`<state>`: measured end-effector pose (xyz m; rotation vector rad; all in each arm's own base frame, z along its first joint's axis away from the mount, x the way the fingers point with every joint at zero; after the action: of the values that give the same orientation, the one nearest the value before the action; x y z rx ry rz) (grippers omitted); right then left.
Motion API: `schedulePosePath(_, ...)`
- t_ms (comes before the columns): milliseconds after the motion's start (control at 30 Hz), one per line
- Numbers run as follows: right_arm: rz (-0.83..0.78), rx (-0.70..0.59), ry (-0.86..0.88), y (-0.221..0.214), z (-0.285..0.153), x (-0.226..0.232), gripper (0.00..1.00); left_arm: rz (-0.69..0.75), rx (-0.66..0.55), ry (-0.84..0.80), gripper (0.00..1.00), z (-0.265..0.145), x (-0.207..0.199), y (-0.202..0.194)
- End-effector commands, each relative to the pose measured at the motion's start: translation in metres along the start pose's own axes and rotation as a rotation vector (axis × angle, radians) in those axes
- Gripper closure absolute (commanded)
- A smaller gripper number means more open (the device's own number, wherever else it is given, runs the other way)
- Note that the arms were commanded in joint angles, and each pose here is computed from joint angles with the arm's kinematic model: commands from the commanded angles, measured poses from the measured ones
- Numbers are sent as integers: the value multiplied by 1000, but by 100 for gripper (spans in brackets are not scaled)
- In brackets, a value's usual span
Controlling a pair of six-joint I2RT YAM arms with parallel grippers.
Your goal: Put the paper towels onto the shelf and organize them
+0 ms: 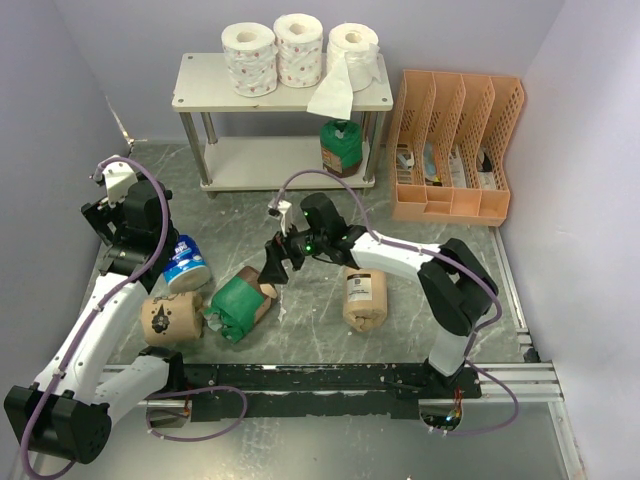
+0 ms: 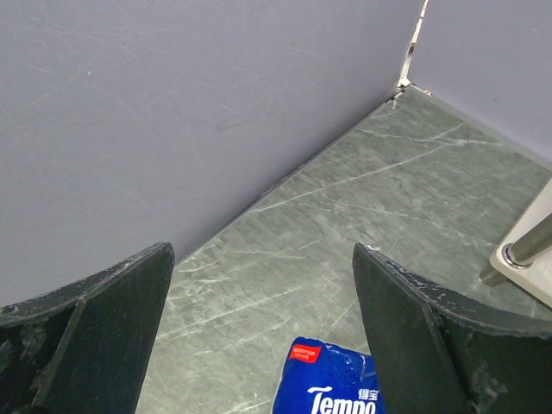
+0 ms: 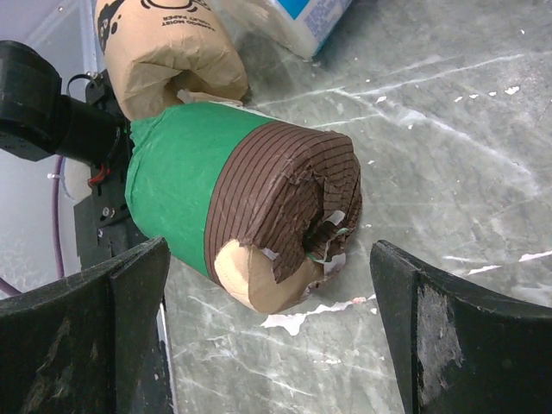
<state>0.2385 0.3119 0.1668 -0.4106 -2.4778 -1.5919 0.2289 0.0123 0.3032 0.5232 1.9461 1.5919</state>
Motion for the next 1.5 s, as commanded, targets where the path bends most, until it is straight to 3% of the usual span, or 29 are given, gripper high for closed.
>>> schedulePosePath(0, -14, 12, 20, 2, 8, 2, 0, -31, -6, -13, 4, -1, 2, 7)
schedulePosePath(433, -50, 58, 83, -7, 27, 14, 3, -33, -6, -14, 4, -2, 2, 7)
schedulePosePath(700, -104, 97, 116, -14, 34, 14, 75, -32, -6, -16, 4, -2, 2, 8)
schedulePosePath(833, -140, 97, 126, -15, 33, 18, 91, -32, -7, -19, 4, -2, 2, 7)
schedulePosePath(867, -150, 95, 128, -15, 33, 19, 100, -32, -7, -20, 4, -2, 2, 7)
schedulePosePath(1067, -258, 61, 100, 3, 20, 23, 100, -29, -6, -18, 4, -2, 2, 7)
schedulePosePath(1233, -540, 39, -65, 45, -14, 25, 100, -30, -5, -20, 4, -1, 2, 6)
schedulePosePath(1467, -888, 175, -299, 102, -56, 14, 100, -24, 7, -19, 4, 0, -1, 3)
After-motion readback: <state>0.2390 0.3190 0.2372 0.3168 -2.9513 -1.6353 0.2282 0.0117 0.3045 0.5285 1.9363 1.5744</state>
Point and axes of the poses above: each gripper's point midway between its finger pads, its own z axis out along the fingers, its own x axis along the line the jaws close on, y = z × x, the point moved 10 cm from there along -z, back along the fingers, and after that the axes turned 12 degrees about -z, right-handed, at the moved point
